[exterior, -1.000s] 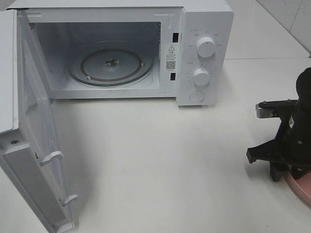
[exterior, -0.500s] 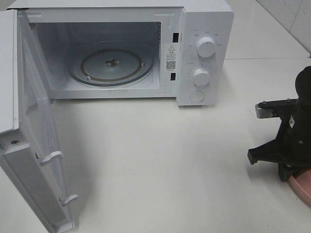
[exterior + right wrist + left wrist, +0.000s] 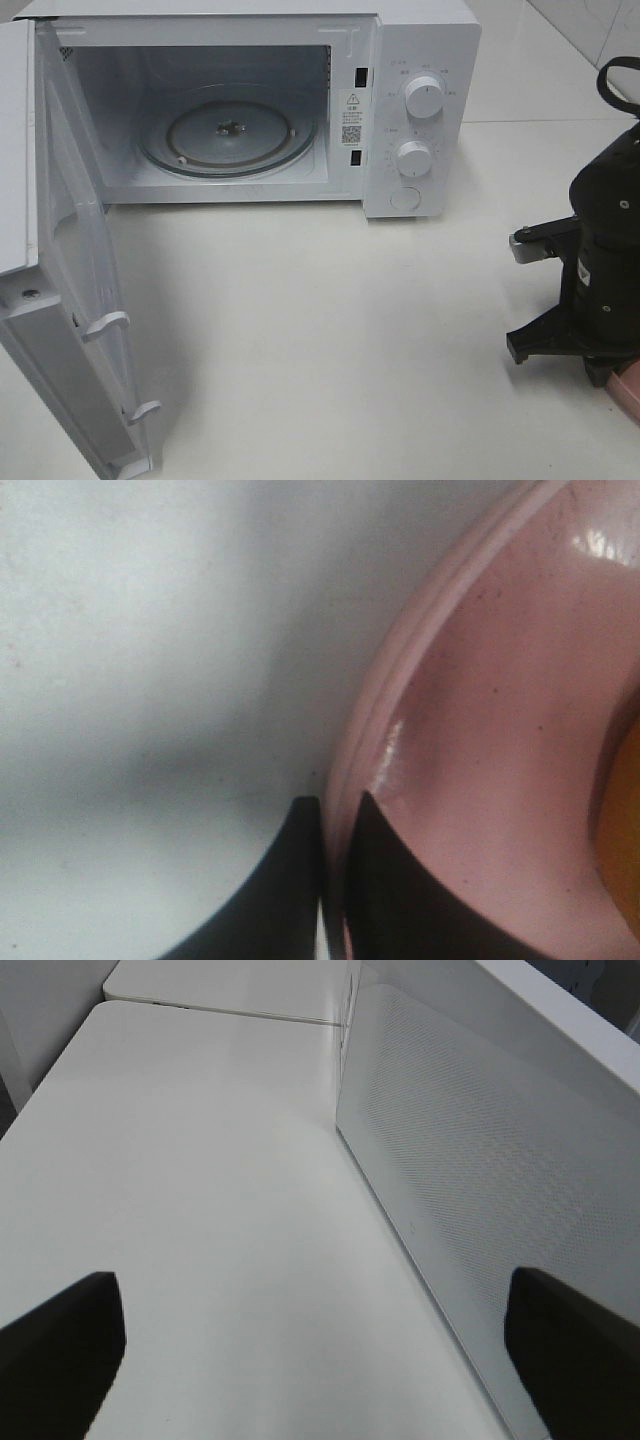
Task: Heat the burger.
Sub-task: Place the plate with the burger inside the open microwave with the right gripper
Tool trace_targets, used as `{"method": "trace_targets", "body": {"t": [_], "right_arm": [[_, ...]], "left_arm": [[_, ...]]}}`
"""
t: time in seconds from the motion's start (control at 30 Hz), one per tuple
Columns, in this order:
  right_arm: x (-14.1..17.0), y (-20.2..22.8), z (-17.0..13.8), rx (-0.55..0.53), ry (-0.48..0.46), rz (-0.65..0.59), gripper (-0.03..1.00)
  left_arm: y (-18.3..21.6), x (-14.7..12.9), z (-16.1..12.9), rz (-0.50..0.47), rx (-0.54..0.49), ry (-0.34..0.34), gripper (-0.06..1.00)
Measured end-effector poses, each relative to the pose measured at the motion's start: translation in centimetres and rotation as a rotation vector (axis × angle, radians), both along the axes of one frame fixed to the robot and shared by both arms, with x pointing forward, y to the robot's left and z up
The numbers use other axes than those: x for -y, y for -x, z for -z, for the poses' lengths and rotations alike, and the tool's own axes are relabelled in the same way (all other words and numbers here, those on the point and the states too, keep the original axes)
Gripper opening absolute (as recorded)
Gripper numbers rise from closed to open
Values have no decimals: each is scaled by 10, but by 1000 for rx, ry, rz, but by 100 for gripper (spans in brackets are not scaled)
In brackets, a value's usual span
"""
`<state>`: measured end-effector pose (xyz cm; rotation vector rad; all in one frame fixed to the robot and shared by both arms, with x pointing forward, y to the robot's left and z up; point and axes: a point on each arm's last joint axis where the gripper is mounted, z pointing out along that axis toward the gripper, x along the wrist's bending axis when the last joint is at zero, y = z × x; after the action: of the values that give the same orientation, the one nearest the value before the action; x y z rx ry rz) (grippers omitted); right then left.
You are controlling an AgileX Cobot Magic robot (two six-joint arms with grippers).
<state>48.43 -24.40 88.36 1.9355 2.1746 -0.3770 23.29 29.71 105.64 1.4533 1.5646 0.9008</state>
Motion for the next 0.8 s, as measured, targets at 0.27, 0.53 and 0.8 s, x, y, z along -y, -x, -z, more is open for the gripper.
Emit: {"method": "trace_targets", "body": {"t": [0.27, 0.53, 0.8], "right_arm": [[-7, 3, -3, 17, 84, -18, 1], [-13, 7, -15, 57, 126, -45, 2], [-8, 11, -32, 73, 156, -28, 2]], "left_arm": [[0, 0, 0, 0, 0, 0, 97], [0, 0, 0, 0, 0, 0, 97], [0, 0, 0, 0, 0, 0, 97]]}}
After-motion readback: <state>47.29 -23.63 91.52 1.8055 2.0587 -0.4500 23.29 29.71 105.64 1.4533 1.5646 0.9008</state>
